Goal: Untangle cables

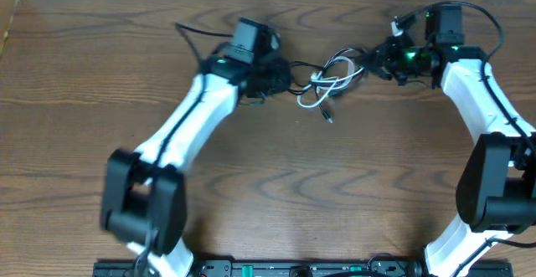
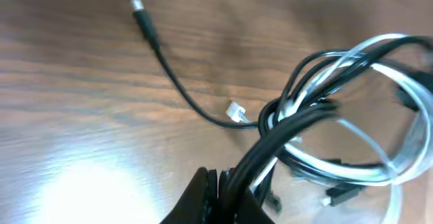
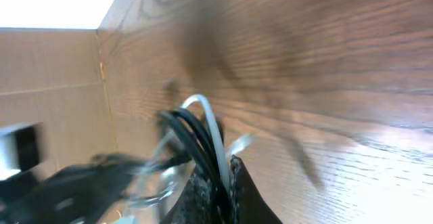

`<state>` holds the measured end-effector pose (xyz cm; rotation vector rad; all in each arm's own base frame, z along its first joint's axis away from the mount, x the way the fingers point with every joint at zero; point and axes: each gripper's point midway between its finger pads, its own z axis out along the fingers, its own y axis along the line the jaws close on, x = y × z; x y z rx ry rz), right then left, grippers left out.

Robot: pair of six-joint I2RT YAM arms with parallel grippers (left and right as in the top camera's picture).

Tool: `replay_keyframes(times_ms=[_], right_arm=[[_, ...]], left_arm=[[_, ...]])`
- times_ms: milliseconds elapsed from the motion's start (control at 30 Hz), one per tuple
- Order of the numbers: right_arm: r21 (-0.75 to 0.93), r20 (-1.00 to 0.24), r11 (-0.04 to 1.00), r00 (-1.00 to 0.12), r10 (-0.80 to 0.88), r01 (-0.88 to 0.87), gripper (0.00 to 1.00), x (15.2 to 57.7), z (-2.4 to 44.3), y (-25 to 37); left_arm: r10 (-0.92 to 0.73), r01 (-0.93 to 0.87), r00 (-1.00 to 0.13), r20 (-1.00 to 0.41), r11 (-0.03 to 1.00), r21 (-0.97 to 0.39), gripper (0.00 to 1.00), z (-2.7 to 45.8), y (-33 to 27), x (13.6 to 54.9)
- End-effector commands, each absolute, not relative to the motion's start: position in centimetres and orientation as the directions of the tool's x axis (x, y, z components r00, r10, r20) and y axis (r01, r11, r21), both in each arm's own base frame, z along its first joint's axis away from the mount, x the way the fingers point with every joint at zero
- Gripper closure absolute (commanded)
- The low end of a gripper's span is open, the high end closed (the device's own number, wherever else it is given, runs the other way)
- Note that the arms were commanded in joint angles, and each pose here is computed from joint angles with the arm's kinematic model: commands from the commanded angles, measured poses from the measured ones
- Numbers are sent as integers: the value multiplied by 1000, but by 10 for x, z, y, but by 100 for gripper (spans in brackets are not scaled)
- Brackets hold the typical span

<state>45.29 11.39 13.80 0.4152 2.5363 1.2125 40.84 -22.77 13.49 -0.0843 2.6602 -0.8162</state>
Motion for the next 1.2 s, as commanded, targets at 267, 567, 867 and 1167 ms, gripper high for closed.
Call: replay_keyframes(times_ms=[267,567,867,1167], right_arm=[[665,-209,680,-797,566,308,54,468,134,40],[806,-267,592,-885,381,12,33,465,170,94],[819,-297,563,-921,253,-109,35,452,178,156],[829,-364,503,-918,155,-244,42,443,194,203]], left_arm=[[-118,159,-857,-502,866,-475,92,218,-163,391],[-89,280,-840,-535,774,-568,93,248,-188,380],[-130,291,-811,-570,756,-586,92,261,-191,391],[-129,285,-817,-563,757,-587,93,258,-191,391]])
